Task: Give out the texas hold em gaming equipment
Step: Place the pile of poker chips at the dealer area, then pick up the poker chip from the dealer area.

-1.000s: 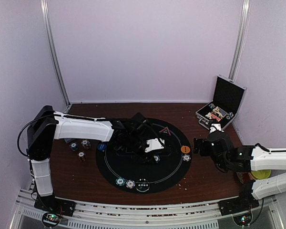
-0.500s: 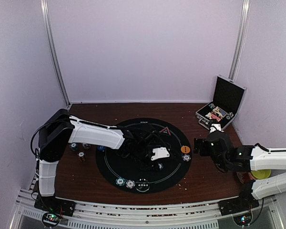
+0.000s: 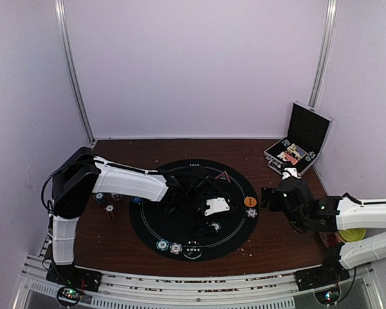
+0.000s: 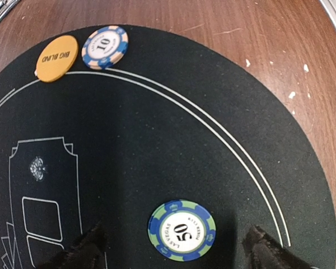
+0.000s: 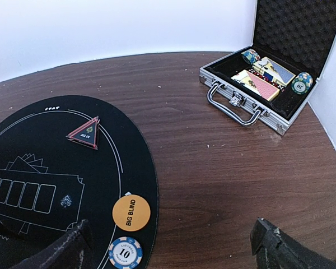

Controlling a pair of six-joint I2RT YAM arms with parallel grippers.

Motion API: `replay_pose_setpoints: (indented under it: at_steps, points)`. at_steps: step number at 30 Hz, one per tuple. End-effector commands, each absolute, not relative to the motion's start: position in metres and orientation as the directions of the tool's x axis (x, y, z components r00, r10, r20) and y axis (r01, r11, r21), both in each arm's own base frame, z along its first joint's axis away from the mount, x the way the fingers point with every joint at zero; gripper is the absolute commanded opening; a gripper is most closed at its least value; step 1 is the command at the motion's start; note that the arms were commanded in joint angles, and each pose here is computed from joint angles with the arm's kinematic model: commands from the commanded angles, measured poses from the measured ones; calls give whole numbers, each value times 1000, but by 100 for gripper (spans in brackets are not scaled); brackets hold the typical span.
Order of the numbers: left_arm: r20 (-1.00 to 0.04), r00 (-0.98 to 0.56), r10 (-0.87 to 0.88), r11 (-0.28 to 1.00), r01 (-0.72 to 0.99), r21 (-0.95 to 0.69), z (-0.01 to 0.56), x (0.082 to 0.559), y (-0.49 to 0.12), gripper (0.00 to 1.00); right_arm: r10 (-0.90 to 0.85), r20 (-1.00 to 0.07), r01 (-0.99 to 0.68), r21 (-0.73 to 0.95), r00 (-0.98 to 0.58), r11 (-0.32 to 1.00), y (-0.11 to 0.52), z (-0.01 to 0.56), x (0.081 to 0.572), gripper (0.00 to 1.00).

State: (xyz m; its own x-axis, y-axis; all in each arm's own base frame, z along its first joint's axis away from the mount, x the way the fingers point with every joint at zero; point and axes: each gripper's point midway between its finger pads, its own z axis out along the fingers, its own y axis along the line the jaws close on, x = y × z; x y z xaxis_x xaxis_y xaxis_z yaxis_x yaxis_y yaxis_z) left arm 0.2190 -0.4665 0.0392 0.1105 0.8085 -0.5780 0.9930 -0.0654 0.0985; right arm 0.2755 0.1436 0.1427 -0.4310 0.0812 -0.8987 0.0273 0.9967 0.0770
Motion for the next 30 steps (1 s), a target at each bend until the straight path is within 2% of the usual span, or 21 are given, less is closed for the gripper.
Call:
replay_pose_setpoints:
  at_steps: [1, 5, 9, 16, 19, 22, 26, 30]
  points:
    - [-611, 142, 779, -47, 985, 168, 73, 230, -465, 95, 67, -899, 5, 72, -432, 997, 147, 142, 277, 100]
    - [-685, 132, 716, 54, 968, 243, 145, 263, -448, 98, 20, -873, -104, 81, -487, 991, 174, 132, 277, 100]
    - [-724, 84, 685, 189, 939, 287, 195, 307, -401, 98, -54, -836, -204, 70, -546, 976, 209, 118, 274, 100]
    - [-747, -94, 658, 434, 858, 274, 205, 354, -277, 98, -273, -730, -399, 0, -627, 917, 285, 93, 263, 100]
    - [-737, -175, 652, 509, 822, 255, 197, 354, -228, 98, -369, -674, -474, -31, -640, 880, 313, 76, 257, 100]
    - [-745, -243, 621, 571, 791, 218, 194, 346, -186, 98, -395, -648, -529, 15, -652, 848, 338, 66, 252, 100]
    - [-752, -262, 605, 613, 755, 230, 189, 321, -154, 98, -404, -628, -573, 82, -665, 816, 358, 53, 242, 100]
    - [-779, -222, 587, 633, 726, 269, 189, 300, -141, 98, -437, -602, -591, 73, -669, 803, 359, 38, 233, 100]
